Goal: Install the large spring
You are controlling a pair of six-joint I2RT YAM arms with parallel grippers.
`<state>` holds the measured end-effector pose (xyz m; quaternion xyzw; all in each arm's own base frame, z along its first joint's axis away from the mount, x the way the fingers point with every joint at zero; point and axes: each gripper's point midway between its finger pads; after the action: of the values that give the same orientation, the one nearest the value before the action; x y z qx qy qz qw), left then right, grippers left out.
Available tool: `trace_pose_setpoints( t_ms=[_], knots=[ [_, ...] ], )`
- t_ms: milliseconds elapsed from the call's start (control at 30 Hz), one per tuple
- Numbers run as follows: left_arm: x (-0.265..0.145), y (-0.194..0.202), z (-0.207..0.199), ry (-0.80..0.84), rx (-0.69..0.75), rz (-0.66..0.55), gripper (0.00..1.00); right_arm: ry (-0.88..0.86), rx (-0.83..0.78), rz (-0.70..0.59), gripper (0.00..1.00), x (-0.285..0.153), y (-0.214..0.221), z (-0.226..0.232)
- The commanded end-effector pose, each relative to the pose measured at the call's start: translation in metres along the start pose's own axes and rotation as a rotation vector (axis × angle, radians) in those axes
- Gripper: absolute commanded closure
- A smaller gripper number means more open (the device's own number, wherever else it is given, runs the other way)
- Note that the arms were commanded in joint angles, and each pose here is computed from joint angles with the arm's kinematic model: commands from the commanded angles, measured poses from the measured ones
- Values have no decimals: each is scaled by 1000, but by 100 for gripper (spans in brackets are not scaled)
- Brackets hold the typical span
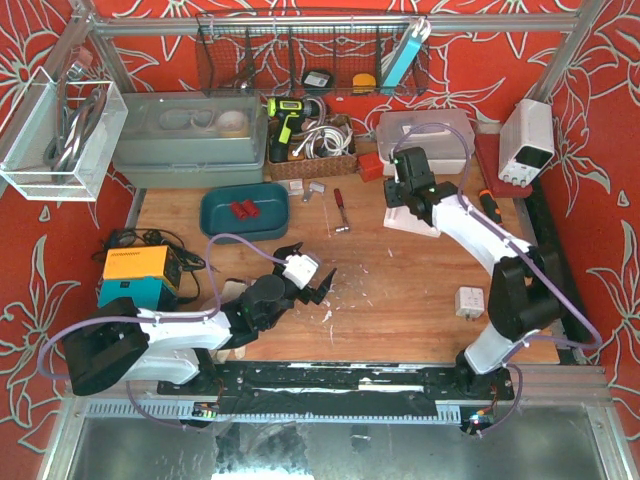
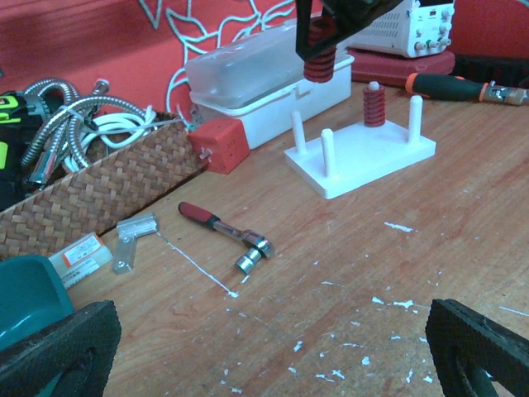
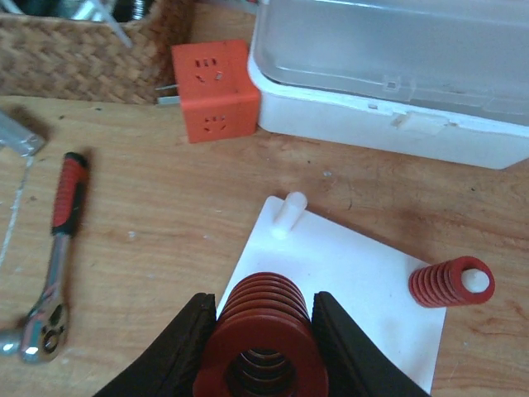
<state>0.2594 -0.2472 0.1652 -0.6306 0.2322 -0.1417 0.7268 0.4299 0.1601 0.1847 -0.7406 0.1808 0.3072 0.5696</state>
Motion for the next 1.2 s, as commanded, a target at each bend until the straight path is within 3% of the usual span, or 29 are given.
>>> trace_pose_setpoints(
  t_ms=[0,400,800,1167],
  knots=[
    [-1,-11,-2,18,-32,-38,0,40,41,-19,100,20,-21,-23],
    [-15,-22,-43,285,-57,-100,0,-28,100,91,100,83,-22,-28],
    [-13,-21,-46,294,-57,-90,0,-24,105,143,100,107,-14,-32],
    [-11,-18,-47,295,-48,-78,0,-49,114,148,100,98,-16,-34]
  ],
)
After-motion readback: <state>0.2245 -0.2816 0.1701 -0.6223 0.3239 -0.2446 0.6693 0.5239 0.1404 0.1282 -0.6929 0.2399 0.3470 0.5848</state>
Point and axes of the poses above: each gripper's point midway between its finger pads, its own x axis out along the fingers, its own z axis along the line the jaws close on, y = z × x, and after that the axes turned 5 degrees about -x, right-handed
